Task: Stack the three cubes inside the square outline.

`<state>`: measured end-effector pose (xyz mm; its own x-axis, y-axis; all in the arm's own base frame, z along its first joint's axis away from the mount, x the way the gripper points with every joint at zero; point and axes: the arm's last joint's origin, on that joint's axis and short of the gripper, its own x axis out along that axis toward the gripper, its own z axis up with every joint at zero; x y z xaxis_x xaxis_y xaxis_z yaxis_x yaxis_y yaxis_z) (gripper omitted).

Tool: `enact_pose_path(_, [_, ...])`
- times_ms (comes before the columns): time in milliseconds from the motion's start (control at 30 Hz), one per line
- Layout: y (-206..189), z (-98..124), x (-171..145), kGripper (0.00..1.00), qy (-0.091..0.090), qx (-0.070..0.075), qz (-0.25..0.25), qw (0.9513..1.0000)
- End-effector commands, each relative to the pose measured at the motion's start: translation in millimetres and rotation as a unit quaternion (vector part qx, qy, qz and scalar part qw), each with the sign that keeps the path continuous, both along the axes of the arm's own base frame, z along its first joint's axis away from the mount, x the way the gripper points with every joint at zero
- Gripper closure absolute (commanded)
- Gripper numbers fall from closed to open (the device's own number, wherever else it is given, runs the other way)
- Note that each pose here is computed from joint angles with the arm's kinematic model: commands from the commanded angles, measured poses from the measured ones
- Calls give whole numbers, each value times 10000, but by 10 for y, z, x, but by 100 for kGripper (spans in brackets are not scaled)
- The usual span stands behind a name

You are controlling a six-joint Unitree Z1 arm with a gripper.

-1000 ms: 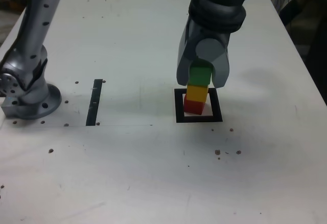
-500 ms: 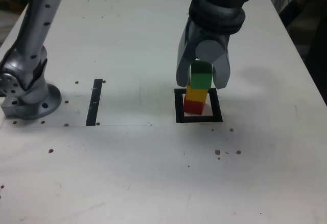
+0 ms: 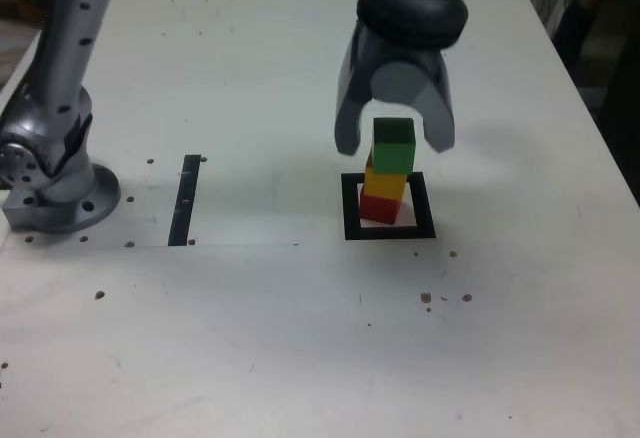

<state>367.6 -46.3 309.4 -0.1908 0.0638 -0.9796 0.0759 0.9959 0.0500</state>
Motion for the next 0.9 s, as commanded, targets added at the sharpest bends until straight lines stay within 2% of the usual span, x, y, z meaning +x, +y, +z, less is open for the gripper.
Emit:
enact_pose_path(0, [34,234,-172,2,-229,42,-10,9997])
enact_pose_path(67, [54,416,-324,1,-459,57,-30,9989])
enact_pose_path(200, [95,695,-661,1,-794,35,-56,9968])
enact_pose_path(300, [158,837,-943,0,-952,13,-49,9954])
enact_pose_path(367, [217,879,-1105,0,-986,5,-24,9951])
enact_pose_path(467, [322,843,-1273,0,-871,10,37,9962])
enact_pose_path(700, [469,464,-1598,1,-214,24,219,9995])
enact_pose_path(867, [463,145,-1864,1,-56,-86,317,9994])
